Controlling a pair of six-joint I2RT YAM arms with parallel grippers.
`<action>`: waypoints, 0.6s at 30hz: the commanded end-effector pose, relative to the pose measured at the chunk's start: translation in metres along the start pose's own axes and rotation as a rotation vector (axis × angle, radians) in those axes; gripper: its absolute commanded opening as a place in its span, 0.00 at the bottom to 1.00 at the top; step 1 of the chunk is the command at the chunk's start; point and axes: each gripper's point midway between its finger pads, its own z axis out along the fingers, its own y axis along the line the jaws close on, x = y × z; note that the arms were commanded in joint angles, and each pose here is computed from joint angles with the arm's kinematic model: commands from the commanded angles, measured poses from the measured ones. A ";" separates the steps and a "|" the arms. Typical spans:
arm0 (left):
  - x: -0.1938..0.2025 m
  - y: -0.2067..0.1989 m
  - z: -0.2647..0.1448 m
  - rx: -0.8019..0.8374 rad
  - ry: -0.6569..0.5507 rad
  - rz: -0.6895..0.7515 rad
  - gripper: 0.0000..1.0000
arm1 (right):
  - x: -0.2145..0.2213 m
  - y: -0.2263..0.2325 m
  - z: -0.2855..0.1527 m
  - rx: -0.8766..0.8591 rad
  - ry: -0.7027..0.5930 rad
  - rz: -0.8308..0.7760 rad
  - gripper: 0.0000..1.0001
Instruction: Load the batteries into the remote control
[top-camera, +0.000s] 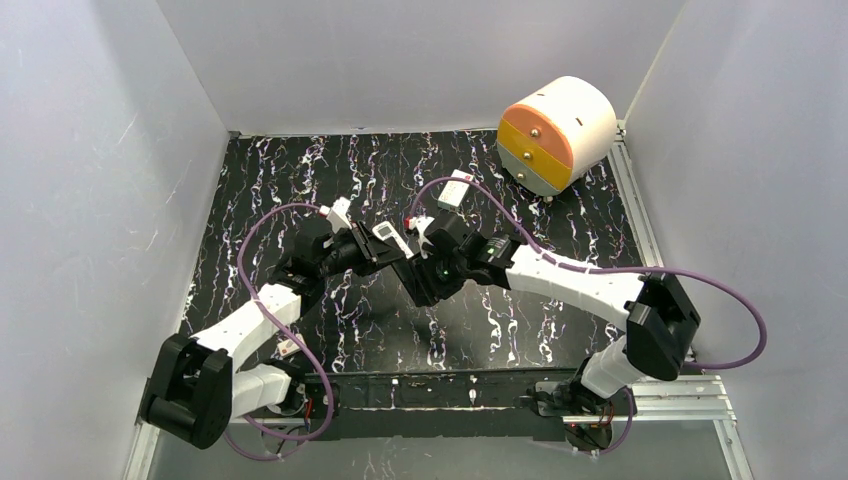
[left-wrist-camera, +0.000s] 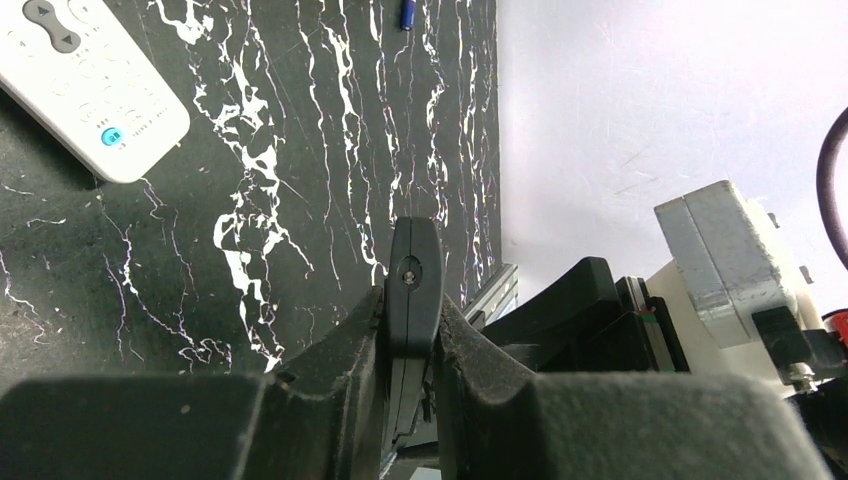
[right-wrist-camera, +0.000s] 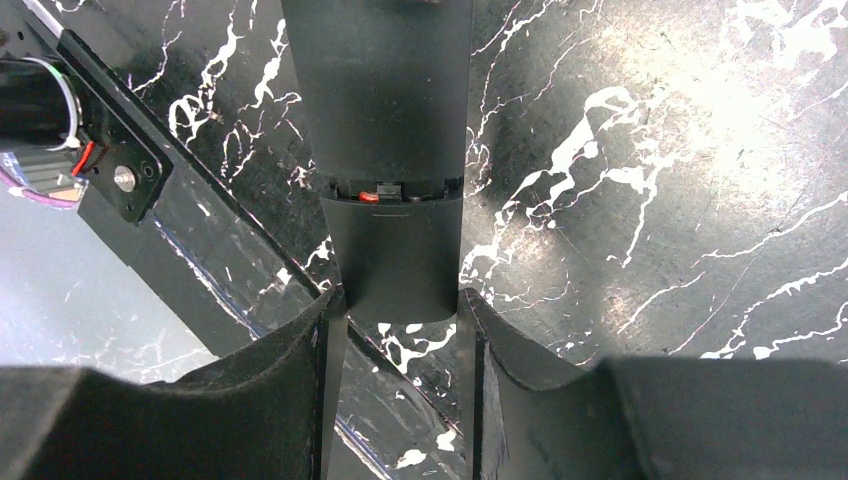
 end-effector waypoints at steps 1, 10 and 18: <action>0.003 -0.033 -0.003 0.101 0.046 -0.020 0.00 | -0.014 0.005 0.002 0.005 -0.016 -0.031 0.39; 0.008 -0.042 -0.005 0.134 0.084 0.012 0.00 | -0.008 0.007 0.006 0.010 0.054 -0.019 0.43; 0.018 -0.048 -0.008 0.165 0.140 0.017 0.00 | -0.014 0.011 0.012 0.005 0.082 0.010 0.42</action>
